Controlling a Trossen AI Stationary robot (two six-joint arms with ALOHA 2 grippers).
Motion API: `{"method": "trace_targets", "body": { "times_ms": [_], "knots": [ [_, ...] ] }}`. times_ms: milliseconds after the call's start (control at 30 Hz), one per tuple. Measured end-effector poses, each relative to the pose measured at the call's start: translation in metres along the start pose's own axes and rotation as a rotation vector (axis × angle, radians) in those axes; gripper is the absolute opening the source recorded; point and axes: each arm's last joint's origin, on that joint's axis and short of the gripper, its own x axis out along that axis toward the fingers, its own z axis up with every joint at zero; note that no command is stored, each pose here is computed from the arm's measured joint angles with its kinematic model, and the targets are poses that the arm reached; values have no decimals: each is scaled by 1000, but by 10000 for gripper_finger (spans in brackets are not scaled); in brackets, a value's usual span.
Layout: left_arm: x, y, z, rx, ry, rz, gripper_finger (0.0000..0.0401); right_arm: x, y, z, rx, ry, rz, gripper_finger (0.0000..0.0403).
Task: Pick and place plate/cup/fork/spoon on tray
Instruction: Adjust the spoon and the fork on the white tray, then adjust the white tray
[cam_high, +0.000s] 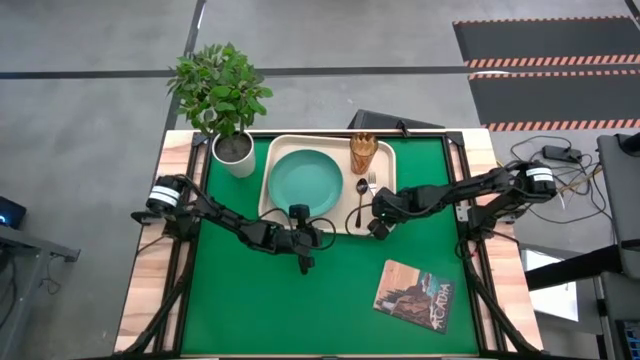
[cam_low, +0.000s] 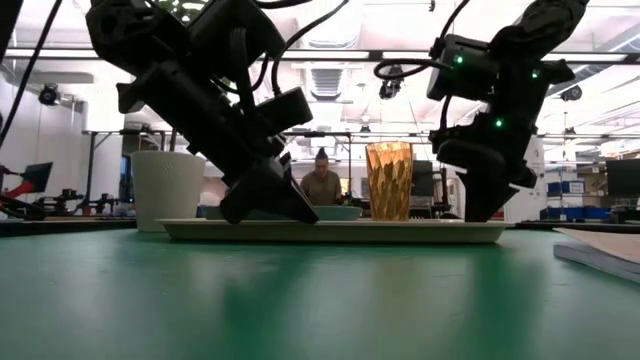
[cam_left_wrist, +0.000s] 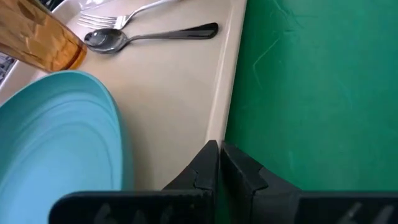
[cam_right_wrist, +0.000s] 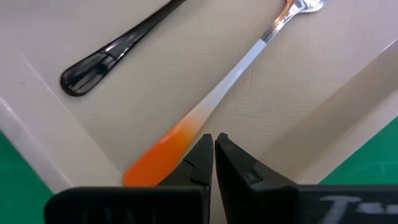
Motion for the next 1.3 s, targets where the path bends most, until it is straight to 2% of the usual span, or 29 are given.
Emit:
{"method": "trace_targets", "body": {
  "times_ms": [667,967,1133,1300],
  "knots": [
    [0,1,0,-13,1,3,0,13,10,7,9,-63,61,8],
    [-3,1,2,-14,-8,-2,0,-10,6,7,7,-93,76,8],
    [-27,2,19,-10,-76,-27,0,-32,12,4,-126,-173,128,8],
    [-65,11,37,35,-157,-60,0,-55,20,-4,-367,-310,217,8]
  ]
}}
